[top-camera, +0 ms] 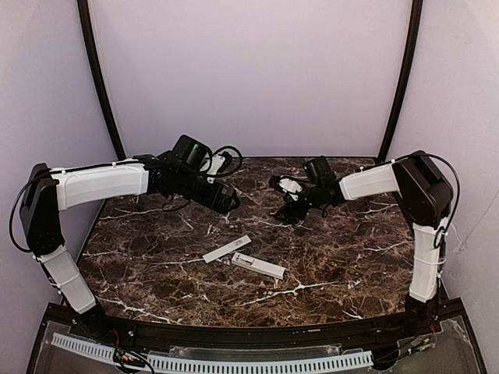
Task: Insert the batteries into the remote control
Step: Pick up the battery at the center of the board, then load the battery into the battery compartment, then press the battery in the battery compartment.
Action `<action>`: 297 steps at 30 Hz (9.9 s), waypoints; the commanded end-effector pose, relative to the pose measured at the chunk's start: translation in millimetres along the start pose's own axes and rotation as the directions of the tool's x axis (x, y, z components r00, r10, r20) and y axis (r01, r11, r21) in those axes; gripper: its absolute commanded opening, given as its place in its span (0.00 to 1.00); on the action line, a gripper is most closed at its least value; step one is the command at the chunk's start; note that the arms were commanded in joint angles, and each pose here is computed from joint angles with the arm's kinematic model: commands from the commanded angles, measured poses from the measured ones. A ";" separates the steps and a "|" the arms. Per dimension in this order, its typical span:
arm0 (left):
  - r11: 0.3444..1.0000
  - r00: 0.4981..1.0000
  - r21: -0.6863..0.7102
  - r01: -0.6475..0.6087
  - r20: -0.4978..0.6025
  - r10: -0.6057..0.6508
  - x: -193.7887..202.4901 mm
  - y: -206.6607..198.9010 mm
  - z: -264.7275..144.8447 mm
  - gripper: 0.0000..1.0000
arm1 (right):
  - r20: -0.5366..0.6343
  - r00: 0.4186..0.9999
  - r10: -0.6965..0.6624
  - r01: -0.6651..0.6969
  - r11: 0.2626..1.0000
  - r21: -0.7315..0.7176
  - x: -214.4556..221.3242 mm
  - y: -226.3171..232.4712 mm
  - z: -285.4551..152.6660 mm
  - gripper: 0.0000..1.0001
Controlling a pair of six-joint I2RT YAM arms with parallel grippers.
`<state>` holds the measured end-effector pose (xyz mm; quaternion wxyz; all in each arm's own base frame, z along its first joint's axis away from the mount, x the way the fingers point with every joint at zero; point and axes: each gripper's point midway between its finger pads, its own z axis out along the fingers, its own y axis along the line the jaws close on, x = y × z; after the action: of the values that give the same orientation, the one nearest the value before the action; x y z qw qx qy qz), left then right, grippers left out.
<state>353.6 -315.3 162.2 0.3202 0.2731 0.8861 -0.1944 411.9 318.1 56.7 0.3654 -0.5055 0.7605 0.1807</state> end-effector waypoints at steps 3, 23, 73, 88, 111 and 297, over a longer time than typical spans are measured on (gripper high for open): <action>1.000 1.000 -0.017 -0.004 0.020 0.004 -1.9 3.7 -11.2 0.99 | -0.015 0.999 -0.046 0.044 0.995 -0.092 9.9 6.4 13.8 0.80; 0.998 1.000 -0.067 0.005 0.016 -0.004 5.4 14.4 -16.2 0.99 | -0.071 0.997 -0.042 0.023 0.968 -0.249 20.1 22.9 30.7 0.45; 0.996 0.995 -0.063 0.057 0.089 -0.051 6.5 16.5 -37.3 0.99 | -0.289 0.955 -0.063 0.004 0.980 -0.201 37.0 61.9 5.1 0.00; 0.980 0.975 -0.073 0.187 0.132 -0.177 18.8 38.5 -45.1 0.99 | 0.038 0.974 -0.222 0.222 0.921 -0.321 -46.7 167.7 -79.3 0.00; 0.977 0.970 -0.041 0.209 0.139 -0.202 34.9 37.8 -46.0 0.99 | 0.291 0.918 -0.270 0.388 0.768 -0.510 -121.5 270.2 -167.2 0.00; 0.888 0.938 0.338 0.313 -0.254 -0.235 140.9 -59.1 54.7 0.18 | -0.435 0.776 0.457 -0.597 0.753 -0.275 -1.4 215.5 4.1 0.03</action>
<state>257.9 -338.5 42.7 0.1486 0.2162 0.8909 -0.3708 224.2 410.7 44.6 0.0606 -0.3431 0.8691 0.3511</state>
